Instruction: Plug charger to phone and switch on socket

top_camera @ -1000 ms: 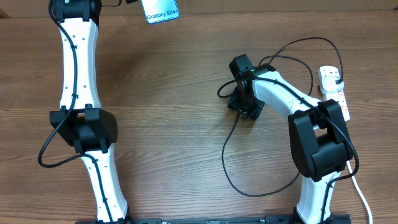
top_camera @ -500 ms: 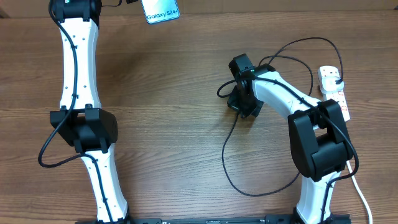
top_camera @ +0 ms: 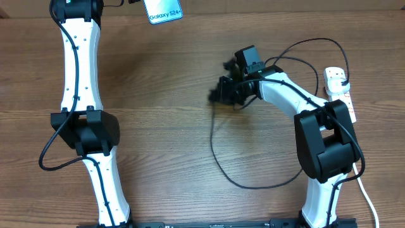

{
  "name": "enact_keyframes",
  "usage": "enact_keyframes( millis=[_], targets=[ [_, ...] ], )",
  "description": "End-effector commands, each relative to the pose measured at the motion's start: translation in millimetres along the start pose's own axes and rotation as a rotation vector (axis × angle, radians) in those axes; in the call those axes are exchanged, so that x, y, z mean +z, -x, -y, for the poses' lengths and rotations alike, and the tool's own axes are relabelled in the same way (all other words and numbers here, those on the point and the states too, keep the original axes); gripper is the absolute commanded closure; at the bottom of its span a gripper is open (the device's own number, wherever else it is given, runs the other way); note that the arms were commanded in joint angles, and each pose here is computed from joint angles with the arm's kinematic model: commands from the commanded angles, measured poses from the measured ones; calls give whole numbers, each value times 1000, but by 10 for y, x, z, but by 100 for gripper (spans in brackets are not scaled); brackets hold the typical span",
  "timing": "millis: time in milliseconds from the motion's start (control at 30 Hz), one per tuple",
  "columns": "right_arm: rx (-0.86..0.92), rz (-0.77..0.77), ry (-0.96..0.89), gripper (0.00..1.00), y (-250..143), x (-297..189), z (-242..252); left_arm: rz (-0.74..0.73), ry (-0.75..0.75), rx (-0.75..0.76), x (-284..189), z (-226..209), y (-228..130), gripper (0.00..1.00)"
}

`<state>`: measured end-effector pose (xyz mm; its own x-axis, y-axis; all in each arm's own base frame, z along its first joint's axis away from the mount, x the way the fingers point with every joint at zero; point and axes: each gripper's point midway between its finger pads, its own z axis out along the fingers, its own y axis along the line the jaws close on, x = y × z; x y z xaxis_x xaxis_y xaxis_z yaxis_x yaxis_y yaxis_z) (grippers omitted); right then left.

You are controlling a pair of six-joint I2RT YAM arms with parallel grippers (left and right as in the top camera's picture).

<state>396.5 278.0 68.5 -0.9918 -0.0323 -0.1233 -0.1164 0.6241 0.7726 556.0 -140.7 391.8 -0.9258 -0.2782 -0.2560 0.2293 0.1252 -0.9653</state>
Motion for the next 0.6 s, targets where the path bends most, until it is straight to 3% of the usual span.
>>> enact_keyframes(
  millis=[0,200,567],
  targets=[
    [-199,-141,437,96,-257,-160,-704,-1,-19,85,-51,282,-59,96],
    [-422,-180,744,96,-331,-479,-1168,20,-10,84,-81,265,-16,96],
    [-463,-165,759,96,-140,-607,-1411,58,10,136,-74,236,49,96]
  ],
)
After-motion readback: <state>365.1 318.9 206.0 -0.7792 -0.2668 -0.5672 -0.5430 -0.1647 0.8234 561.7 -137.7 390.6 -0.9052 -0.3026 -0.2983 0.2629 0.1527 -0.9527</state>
